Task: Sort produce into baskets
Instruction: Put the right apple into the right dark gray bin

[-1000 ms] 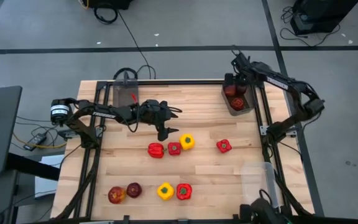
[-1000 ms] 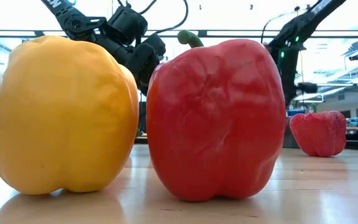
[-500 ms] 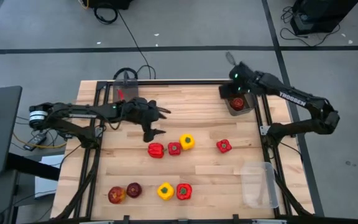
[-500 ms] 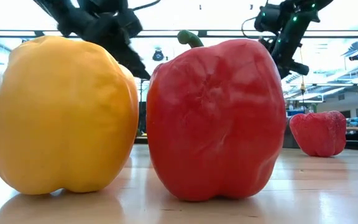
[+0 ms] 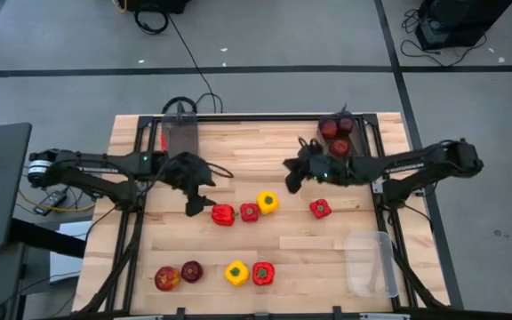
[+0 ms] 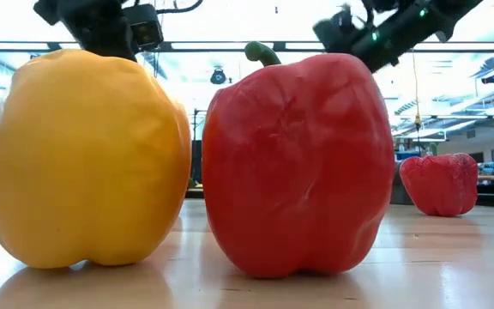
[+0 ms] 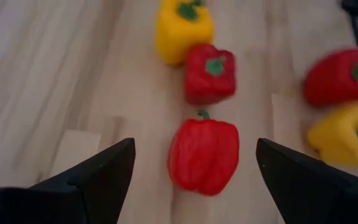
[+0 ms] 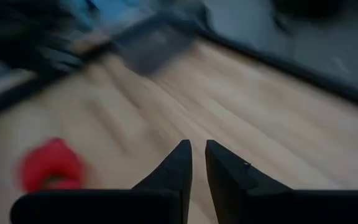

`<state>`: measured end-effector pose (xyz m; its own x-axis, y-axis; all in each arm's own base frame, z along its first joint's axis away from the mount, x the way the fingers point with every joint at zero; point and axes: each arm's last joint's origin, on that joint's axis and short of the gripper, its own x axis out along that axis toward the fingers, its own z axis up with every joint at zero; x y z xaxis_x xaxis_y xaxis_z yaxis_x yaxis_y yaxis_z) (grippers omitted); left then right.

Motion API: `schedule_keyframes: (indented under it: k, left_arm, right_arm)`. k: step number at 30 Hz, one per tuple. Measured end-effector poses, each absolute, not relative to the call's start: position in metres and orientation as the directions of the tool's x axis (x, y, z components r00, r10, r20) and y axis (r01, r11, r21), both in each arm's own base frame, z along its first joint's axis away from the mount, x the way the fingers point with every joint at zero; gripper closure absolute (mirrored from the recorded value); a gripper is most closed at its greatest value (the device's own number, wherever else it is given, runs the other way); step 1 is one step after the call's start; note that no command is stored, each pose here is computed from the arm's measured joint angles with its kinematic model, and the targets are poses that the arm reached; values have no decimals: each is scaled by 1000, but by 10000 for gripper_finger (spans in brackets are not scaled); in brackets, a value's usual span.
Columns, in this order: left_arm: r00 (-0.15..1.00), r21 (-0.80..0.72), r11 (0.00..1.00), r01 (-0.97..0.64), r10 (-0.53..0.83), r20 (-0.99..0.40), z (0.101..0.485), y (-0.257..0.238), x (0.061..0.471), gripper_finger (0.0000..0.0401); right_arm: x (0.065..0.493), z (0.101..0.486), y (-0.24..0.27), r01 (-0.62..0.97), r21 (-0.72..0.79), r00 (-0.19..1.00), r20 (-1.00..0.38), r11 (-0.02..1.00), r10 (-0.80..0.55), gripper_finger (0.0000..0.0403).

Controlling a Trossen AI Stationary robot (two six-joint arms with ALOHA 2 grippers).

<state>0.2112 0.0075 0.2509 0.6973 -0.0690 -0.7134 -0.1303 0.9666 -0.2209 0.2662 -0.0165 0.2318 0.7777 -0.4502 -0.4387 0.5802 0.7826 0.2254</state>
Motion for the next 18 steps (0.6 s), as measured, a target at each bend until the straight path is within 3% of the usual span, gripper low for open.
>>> schedule_keyframes:
  k: [8, 12, 18]
  left_arm:
    - [607, -322, 938, -127, -183, -773, 256, -41, 201, 62]
    - [540, -398, 902, -169, -253, -803, 260, -68, 190, 62]
    - [391, -457, 848, -269, -337, -856, 259, -104, 164, 62]
  right_arm:
    - [286, 242, 16, 388, 60, 903, -223, 920, -366, 343]
    - [290, 238, 22, 305, -31, 925, -229, 952, -303, 343]
    - [301, 223, 27, 260, 32, 937, -248, 965, -244, 343]
